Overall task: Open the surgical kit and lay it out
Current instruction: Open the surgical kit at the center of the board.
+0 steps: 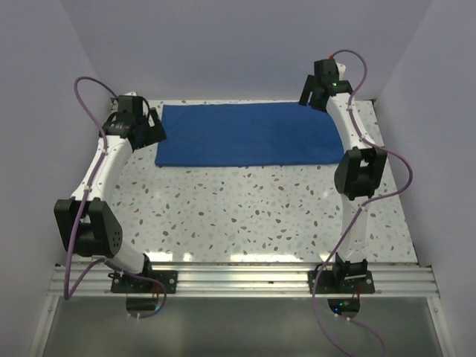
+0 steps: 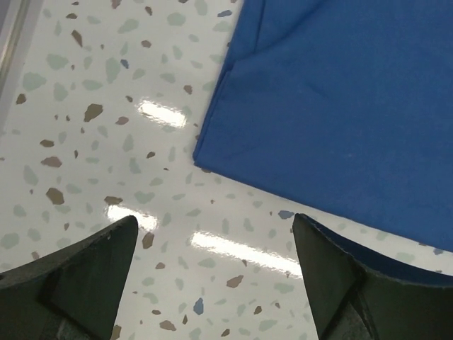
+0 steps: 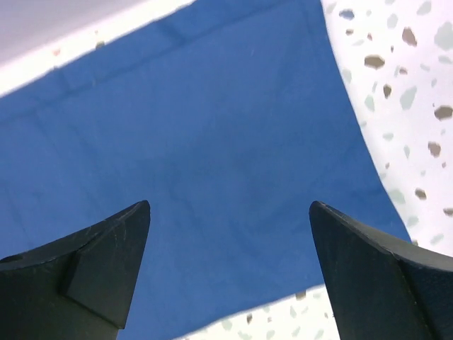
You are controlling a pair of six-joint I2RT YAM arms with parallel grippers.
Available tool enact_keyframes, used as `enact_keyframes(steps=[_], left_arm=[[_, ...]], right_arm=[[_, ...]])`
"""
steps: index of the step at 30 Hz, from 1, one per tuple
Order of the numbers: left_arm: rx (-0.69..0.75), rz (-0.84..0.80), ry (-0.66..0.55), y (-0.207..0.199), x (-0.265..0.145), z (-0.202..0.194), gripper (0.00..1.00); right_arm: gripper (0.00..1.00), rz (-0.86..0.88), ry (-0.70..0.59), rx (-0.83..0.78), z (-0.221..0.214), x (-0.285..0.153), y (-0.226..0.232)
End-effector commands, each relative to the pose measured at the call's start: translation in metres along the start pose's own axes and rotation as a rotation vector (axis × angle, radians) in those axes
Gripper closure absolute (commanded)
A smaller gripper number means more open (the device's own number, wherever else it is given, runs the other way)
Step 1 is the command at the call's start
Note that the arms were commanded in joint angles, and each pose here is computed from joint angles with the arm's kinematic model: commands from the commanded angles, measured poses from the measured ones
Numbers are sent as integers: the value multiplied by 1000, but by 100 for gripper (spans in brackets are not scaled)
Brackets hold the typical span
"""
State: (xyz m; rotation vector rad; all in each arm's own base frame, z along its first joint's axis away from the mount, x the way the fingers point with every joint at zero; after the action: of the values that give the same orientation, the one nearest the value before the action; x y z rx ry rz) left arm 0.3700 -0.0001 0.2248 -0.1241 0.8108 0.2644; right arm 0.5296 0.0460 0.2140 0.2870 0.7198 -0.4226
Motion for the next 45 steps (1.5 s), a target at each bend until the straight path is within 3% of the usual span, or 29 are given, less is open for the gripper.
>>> enact_keyframes(steps=[1,5,15,29,34,38,43,45], left_arm=[[7,-128,-27,-16,-8,9,6],[2,-186,22,-14,-15,-29,7],[23,-250,118,-6,-25,-102,7],[96,-227,187,3,-24,-125,8],[107,-234,198,1,-21,-124,8],[127,-241,201,-6,-20,-122,8],[138,-248,201,-11,-20,-120,8],[141,-249,200,-11,-21,-119,8]], right_arm=[[1,53,-35,136,40,25,-24],[2,77,-32,243,55,59,-44],[7,49,-98,251,60,120,-62],[25,-4,-84,268,22,181,-67],[50,-20,-81,266,18,184,-69],[84,-27,-86,268,21,179,-70],[100,-19,-110,262,35,162,-69],[100,-13,-122,258,43,150,-69]])
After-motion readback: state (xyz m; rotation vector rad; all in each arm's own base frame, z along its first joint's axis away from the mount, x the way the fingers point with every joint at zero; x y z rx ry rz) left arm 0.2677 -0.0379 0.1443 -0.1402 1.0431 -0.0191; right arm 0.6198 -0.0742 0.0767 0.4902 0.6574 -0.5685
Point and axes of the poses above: each gripper's point midway between its finger pads, its own x axis out along the fingers, its own y axis along the line the jaws close on, z = x × y, the point moved 5 cm from there along -x, back along the fingers, and after that the axes turned 8 degrees about x, right-handed, at the moved point
